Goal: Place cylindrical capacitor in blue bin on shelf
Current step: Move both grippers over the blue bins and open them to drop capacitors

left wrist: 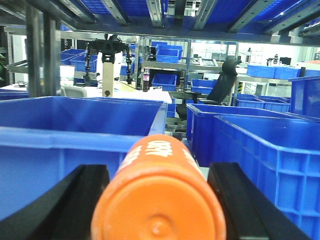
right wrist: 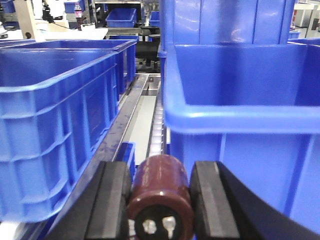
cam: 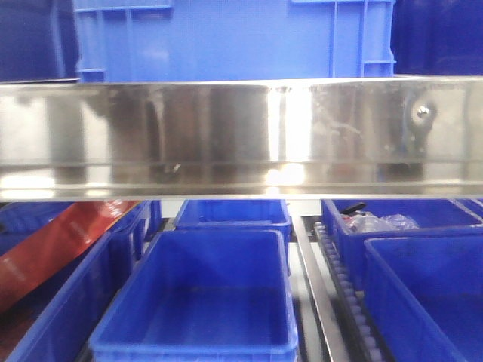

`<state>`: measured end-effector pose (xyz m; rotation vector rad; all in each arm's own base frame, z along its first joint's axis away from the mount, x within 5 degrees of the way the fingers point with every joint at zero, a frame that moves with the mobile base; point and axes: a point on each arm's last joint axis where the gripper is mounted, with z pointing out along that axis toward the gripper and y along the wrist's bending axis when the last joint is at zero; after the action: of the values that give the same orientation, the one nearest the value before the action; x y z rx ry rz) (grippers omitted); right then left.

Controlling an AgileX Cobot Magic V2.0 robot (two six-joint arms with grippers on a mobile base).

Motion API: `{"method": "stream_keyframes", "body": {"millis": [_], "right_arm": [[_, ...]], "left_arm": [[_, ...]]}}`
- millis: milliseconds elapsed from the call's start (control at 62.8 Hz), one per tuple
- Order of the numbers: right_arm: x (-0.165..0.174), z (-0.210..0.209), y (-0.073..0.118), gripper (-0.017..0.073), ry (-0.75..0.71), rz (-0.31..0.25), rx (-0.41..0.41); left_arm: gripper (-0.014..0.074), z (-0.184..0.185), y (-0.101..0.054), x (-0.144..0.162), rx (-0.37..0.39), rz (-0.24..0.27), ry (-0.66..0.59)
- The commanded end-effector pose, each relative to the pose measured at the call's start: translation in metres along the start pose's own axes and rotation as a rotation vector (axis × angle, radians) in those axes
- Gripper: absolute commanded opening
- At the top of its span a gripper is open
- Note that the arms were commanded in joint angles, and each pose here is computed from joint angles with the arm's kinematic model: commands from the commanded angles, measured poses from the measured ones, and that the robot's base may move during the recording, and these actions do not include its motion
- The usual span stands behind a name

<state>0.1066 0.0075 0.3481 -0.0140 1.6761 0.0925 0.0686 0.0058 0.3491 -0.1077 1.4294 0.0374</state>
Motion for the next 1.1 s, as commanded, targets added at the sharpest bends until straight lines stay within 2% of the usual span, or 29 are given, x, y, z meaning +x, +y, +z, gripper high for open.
{"method": "stream_keyframes", "body": {"millis": [0, 1083], "right_arm": [[-0.0038, -0.0021, 0.0000, -0.0168, -0.040, -0.010, 0.001], [-0.0057, -0.0022, 0.0001, -0.0168, -0.060, -0.010, -0.001]], "left_arm": [[-0.0111, -0.0007, 0.0005, -0.0030, -0.007, -0.005, -0.027], [-0.0111, -0.0008, 0.0008, -0.0043, -0.010, -0.005, -0.041]]}}
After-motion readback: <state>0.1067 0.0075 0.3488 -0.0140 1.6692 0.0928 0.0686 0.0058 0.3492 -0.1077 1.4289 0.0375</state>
